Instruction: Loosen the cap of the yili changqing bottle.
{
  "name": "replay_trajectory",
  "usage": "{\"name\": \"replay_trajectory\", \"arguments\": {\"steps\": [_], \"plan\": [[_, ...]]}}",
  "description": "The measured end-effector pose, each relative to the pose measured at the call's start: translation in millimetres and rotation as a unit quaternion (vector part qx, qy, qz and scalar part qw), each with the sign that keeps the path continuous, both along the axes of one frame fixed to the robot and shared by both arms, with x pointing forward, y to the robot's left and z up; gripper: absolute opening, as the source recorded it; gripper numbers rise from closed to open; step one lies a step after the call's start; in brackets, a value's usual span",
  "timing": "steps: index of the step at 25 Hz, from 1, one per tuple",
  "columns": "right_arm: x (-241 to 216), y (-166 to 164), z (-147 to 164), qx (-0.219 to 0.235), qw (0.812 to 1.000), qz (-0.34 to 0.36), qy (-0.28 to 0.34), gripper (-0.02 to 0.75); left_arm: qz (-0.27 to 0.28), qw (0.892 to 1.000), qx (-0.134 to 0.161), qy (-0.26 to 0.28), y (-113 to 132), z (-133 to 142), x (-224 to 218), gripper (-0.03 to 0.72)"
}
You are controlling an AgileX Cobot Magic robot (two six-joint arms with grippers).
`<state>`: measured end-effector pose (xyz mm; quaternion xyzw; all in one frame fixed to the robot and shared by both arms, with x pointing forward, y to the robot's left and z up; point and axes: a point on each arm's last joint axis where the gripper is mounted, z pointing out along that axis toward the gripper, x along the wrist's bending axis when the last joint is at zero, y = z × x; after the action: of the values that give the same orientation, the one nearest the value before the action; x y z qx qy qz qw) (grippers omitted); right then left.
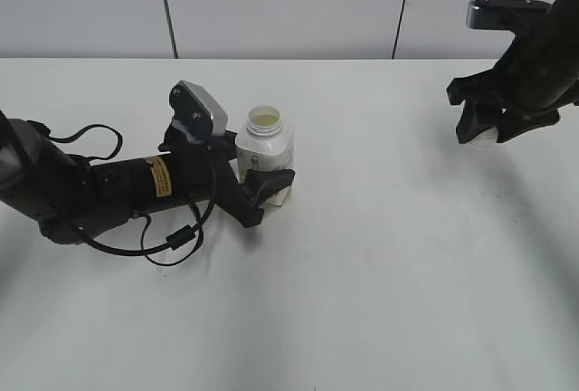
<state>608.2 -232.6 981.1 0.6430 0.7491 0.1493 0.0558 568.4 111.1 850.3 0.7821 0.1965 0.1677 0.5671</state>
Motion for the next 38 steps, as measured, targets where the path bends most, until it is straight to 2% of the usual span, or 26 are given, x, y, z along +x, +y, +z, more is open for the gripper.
{"name": "replay_trajectory", "arguments": {"steps": [3, 6, 9, 12, 15, 21, 27, 32, 38], "plan": [[0, 2, -20, 0.018, 1.0, -0.022, -0.008, 0.387, 0.01, 1.0, -0.001, -0.001, 1, 0, 2, 0.481], [5, 3, -47, 0.02, 0.999, -0.031, 0.016, 0.387, 0.011, 1.0, 0.0, -0.001, 1, 0, 2, 0.481], [7, 3, -74, 0.016, 0.998, -0.034, 0.046, 0.387, 0.014, 1.0, 0.01, 0.004, 2, -2, 2, 0.481], [7, 3, -84, 0.014, 0.998, -0.034, 0.058, 0.387, 0.017, 1.0, 0.023, 0.011, 3, -4, 2, 0.481], [7, 4, -85, 0.015, 0.998, -0.034, 0.056, 0.42, 0.017, 1.0, 0.023, 0.011, 3, -4, 2, 0.481], [8, 4, -85, 0.015, 0.998, -0.033, 0.053, 0.568, 0.007, 1.0, 0.021, 0.021, 2, -5, 0, 0.486], [16, 5, -77, 0.017, 0.999, -0.022, 0.036, 0.587, 0.008, 0.999, 0.013, 0.038, 1, -5, -1, 0.58], [25, 8, -62, 0.02, 0.999, -0.011, 0.036, 0.589, 0.014, 0.998, 0.014, 0.053, 6, -9, -4, 0.587], [35, 10, -44, 0.024, 0.999, 0.006, 0.025, 0.589, -0.016, 0.996, 0.042, 0.071, 25, -16, -19, 0.587]]}}
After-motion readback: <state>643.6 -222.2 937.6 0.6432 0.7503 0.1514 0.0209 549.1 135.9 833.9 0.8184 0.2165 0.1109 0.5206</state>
